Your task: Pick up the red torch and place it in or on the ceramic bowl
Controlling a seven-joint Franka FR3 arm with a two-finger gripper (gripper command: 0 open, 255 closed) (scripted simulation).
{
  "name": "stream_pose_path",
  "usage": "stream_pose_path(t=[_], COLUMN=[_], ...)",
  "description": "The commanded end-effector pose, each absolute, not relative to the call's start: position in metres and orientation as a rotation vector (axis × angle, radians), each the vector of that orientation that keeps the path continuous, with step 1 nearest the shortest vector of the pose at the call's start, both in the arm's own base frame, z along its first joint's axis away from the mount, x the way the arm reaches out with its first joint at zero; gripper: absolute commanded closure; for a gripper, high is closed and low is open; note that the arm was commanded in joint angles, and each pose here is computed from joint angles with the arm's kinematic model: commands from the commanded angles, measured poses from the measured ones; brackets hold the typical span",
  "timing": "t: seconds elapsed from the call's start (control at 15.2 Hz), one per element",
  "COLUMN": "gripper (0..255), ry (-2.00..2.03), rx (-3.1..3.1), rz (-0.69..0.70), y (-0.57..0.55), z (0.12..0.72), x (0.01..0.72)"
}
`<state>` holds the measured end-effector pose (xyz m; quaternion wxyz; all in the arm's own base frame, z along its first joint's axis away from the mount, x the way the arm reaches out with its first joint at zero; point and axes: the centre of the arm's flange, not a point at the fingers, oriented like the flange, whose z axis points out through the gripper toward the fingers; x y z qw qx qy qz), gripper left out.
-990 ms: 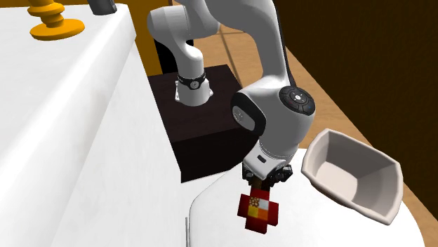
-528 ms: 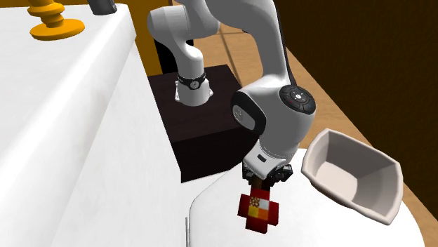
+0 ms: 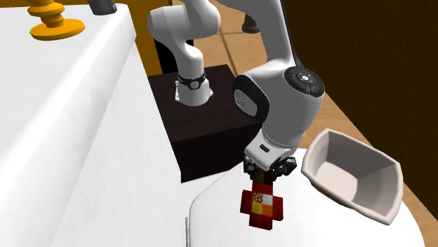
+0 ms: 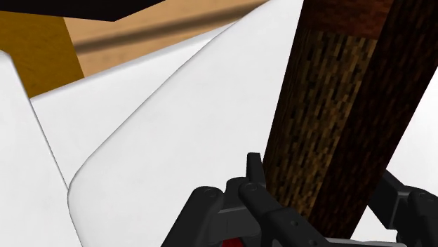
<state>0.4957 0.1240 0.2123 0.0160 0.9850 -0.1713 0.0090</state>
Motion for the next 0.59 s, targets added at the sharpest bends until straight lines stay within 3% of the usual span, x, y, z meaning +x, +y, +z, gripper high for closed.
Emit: stream_pose_path(t=[0.0,0.53], gripper=[255,255], ry=[-0.533,-0.533], rx=[3.064,3.064], rz=[0.028,0.028], y=[0.125,0.125], z=[0.224,0.266], x=[0.497,0.497])
